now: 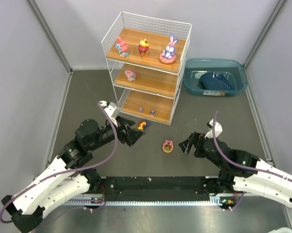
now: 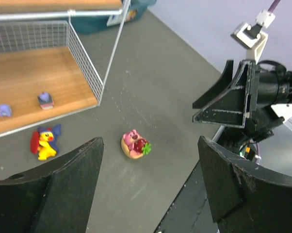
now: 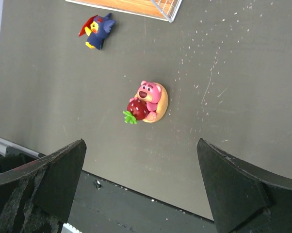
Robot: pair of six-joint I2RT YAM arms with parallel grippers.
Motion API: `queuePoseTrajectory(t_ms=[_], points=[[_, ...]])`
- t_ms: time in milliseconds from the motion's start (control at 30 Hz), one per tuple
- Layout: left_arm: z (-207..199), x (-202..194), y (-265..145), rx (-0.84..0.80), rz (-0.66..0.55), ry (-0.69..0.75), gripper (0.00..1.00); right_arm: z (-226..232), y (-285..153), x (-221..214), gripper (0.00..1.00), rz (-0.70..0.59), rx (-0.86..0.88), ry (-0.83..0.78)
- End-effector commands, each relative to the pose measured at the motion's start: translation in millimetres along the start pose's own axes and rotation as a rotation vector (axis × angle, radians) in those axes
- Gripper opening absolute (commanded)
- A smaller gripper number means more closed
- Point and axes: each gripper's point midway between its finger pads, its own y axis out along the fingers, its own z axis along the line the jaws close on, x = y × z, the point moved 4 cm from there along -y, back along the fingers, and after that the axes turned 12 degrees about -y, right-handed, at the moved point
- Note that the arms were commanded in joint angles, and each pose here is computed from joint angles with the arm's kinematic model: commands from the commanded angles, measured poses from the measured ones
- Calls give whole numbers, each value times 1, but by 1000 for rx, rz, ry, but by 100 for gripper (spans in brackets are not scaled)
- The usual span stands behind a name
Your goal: Place and organize the plastic toys onto the shelf
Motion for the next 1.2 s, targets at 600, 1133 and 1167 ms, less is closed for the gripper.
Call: queuePoseTrajectory(t_ms=[600,1133,1167], points=[[11,-28,8,-14,32,-104,83,-1,48,-23,92,86,-43,40],[31,-35,44,31,25,-80,83,0,109,-7,78,200,29,-97],[33,-38,45,37,30,-89,83,0,112,-8,77,209,23,-98]])
